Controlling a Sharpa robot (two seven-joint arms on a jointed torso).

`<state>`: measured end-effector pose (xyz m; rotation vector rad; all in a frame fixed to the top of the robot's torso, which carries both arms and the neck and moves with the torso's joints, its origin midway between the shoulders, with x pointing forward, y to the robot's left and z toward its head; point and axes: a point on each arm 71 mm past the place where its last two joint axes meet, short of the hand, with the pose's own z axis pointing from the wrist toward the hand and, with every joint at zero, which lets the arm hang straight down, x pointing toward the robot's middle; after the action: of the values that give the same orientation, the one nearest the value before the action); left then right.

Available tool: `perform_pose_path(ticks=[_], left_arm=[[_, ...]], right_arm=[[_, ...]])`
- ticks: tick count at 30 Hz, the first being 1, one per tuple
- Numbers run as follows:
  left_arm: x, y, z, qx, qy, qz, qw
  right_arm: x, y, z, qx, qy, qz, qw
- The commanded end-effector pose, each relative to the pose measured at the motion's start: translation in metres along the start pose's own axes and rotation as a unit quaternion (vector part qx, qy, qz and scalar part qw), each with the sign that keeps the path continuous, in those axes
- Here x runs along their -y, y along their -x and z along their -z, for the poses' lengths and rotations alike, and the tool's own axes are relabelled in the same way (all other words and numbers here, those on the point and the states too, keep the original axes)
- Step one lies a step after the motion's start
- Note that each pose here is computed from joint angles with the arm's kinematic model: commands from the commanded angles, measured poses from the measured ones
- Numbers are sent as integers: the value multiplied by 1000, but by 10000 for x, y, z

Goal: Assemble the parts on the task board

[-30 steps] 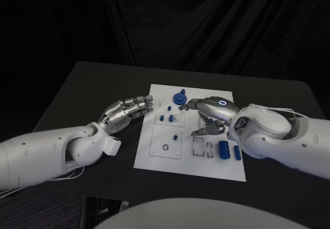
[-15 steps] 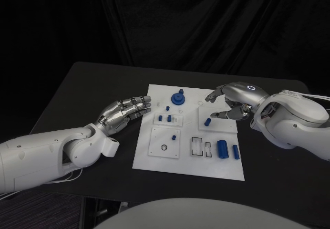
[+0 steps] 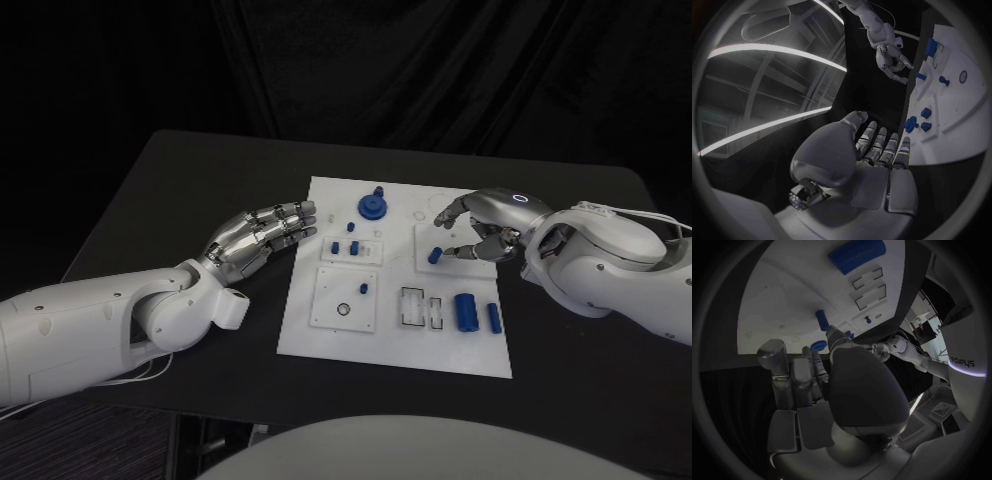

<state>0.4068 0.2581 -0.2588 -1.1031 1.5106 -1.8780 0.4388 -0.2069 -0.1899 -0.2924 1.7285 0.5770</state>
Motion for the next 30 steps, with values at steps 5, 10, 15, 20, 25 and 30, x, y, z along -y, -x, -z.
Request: perform_pose_path(ticks=[5, 10, 15, 20, 25, 30], left_arm=[[2, -12, 1, -2, -7, 5, 1000], [0, -7, 2, -2, -7, 5, 1000], [-7, -7, 0, -3, -6, 6, 1000], [-17, -11, -4, -5, -4, 8, 1000], [-26, -9, -1, -5, -2, 9, 1000], [-36, -11, -3, -7, 0, 10, 1000]], right_arm=[[14, -132, -25, -11, 0, -15, 1000], [2, -185, -41, -16, 4, -18, 1000], [-28, -230, -75, -19, 10, -19, 1000], [-53, -260, -96, -16, 15, -22, 1000], [-55, -274, -113, -15, 16, -22, 1000], [-34, -283, -135, -16, 13, -19, 1000]])
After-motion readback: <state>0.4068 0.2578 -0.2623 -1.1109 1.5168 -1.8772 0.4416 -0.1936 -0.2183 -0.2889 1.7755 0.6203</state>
